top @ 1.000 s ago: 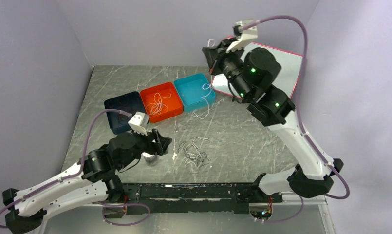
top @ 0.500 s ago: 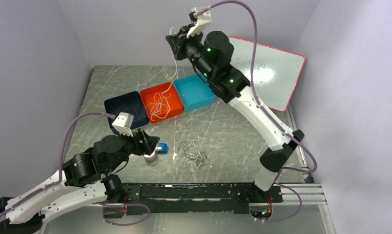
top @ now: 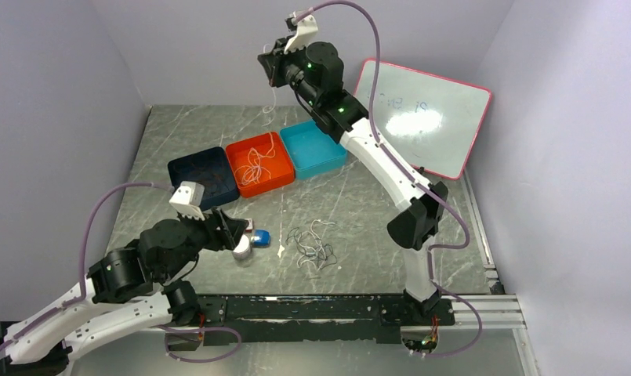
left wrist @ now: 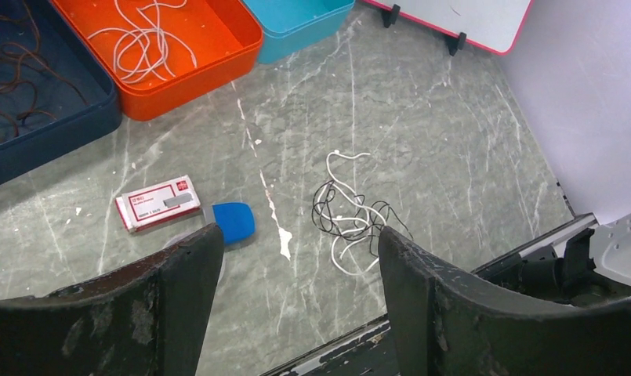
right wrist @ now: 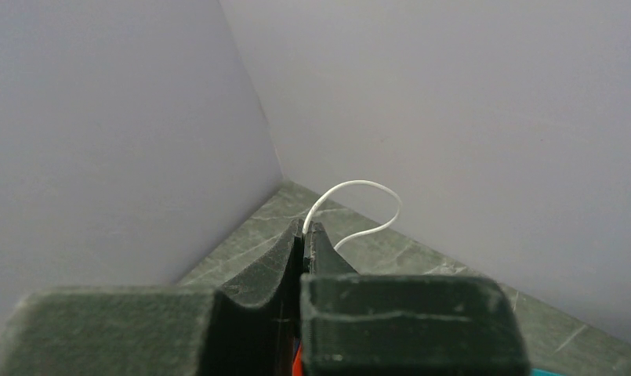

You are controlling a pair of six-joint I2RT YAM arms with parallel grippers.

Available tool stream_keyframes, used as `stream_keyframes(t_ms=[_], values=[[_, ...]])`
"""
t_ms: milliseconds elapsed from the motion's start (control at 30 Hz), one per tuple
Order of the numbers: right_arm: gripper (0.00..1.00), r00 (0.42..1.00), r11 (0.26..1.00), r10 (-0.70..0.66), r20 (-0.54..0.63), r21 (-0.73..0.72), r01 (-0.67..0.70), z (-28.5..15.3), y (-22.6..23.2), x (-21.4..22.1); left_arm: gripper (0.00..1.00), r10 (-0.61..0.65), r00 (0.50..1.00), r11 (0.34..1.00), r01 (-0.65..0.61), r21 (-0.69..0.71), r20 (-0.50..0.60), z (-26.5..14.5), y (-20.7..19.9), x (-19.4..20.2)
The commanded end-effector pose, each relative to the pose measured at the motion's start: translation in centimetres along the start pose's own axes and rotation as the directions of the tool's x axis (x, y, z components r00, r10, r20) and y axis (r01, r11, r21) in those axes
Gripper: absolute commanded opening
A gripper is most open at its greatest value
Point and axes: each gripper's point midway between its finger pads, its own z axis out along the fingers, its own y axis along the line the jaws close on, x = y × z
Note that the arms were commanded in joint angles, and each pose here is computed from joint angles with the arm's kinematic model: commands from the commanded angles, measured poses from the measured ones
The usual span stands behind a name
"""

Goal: Untangle the cables

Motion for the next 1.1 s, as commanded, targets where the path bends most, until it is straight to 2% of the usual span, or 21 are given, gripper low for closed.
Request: stream_keyframes(t_ms=[0,200,433,1067], values=[[0.0,0.999,0.999,0.025,-0.029,-0.048,-0.026,1.1,-0.4,2.3,0.76,-0.008,1.0,1.0,0.009,-0.022,0.03,-0.8,0.5,-1.2],[0.0,0.984,0.988,-0.002,-0.178,-0.152,-0.025,1.5,0.2,9.6,0.76,-0.006,0.999,0.999,0.008,-0.035,0.033,-0.9,0.9,-1.1],[0.0,0.958,0.965,-0.013,-0.285,-0.254,-0.063,1.8,1.4,14.7,0.76,-0.013,0.999,0.999,0.015,-0.04,0.036,-1.0,1.1,-1.0],[0.01,0.816,0.982,0.019,-0.578,-0.141,-0.123,1.2,-2.2,31.9,0.76,-0.023,0.999,0.998,0.025,-0.049,0.032,-1.1,1.3,-0.9]])
